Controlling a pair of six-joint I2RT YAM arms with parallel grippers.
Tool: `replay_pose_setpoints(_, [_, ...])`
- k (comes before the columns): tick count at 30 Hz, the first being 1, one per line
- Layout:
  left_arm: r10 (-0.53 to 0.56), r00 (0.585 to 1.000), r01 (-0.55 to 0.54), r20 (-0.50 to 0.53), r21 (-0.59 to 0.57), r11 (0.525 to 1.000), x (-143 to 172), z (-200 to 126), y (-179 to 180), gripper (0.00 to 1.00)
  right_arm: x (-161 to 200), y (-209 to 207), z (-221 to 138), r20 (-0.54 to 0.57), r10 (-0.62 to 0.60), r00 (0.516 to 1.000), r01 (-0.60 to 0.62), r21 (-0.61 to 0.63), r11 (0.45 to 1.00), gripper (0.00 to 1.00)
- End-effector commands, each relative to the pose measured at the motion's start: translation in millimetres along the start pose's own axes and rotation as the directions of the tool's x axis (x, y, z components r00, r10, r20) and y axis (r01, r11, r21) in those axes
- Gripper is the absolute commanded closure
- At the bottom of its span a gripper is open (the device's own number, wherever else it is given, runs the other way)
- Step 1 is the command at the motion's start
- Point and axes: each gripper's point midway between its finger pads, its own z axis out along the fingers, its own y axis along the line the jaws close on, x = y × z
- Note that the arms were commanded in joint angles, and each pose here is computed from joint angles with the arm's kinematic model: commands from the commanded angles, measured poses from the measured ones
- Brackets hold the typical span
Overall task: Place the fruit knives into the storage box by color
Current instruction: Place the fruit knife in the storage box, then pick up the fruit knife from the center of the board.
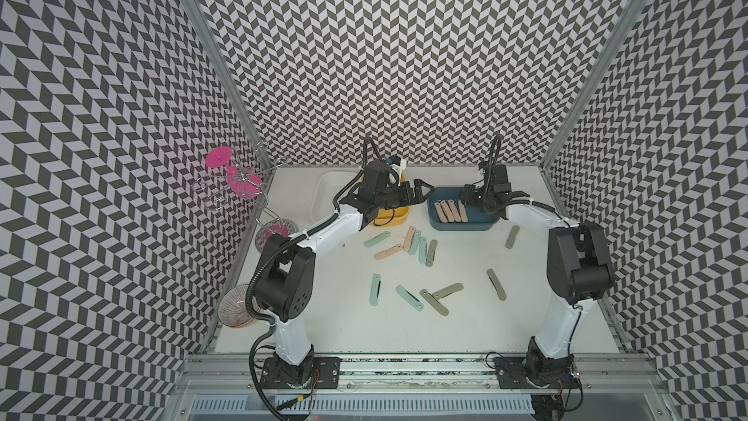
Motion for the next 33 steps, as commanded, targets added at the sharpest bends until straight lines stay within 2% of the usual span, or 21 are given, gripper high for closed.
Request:
replay_pose_setpoints(1, [0.017, 0.999, -0.016, 0.029, -0.011, 1.0, 0.0, -15.3, -6.1, 0.0, -27.1, 24.9, -30.6, 0.08, 0.013, 0.997, -0.005, -0.102, 0.995, 0.48])
replay_pose_setpoints(5, [0.009, 0.999, -0.008, 0.03, -0.038, 0.999, 11.9, -27.3, -1.0, 0.0, -24.4, 43.5, -51.6, 0.092, 0.03, 0.995, -0.014, -0.172, 0.985, 0.45])
replay_pose_setpoints(10, [0.001, 1.0, 0.001, 0.024, -0.076, 0.997, 31.6, -44.2, 8.3, 0.0, -4.3, 76.0, -71.1, 0.083, -0.006, 0.997, 0.024, -0.213, 0.977, 0.43])
replay_pose_setpoints(17, [-0.013, 1.0, 0.017, 0.028, -0.146, 0.989, 65.2, -73.7, 34.1, 0.0, 53.1, 135.0, -80.5, 0.022, -0.088, 0.996, 0.091, -0.274, 0.958, 0.42])
replay_pose_setpoints(22, [-0.051, 0.997, 0.061, 0.054, -0.193, 0.979, 78.7, -98.7, 59.0, 0.0, 93.7, 166.5, -71.8, -0.038, -0.132, 0.991, 0.115, -0.304, 0.946, 0.42])
replay_pose_setpoints(27, [-0.076, 0.992, 0.095, 0.099, -0.212, 0.973, 78.7, -124.7, 74.8, 0.0, 121.6, 193.2, -53.5, -0.092, -0.181, 0.979, 0.143, -0.318, 0.937, 0.42])
replay_pose_setpoints(33, [-0.072, 0.989, 0.099, 0.131, -0.218, 0.971, 72.3, -141.0, 79.6, 0.0, 145.5, 202.5, -26.9, -0.14, -0.21, 0.968, 0.164, -0.285, 0.944, 0.42])
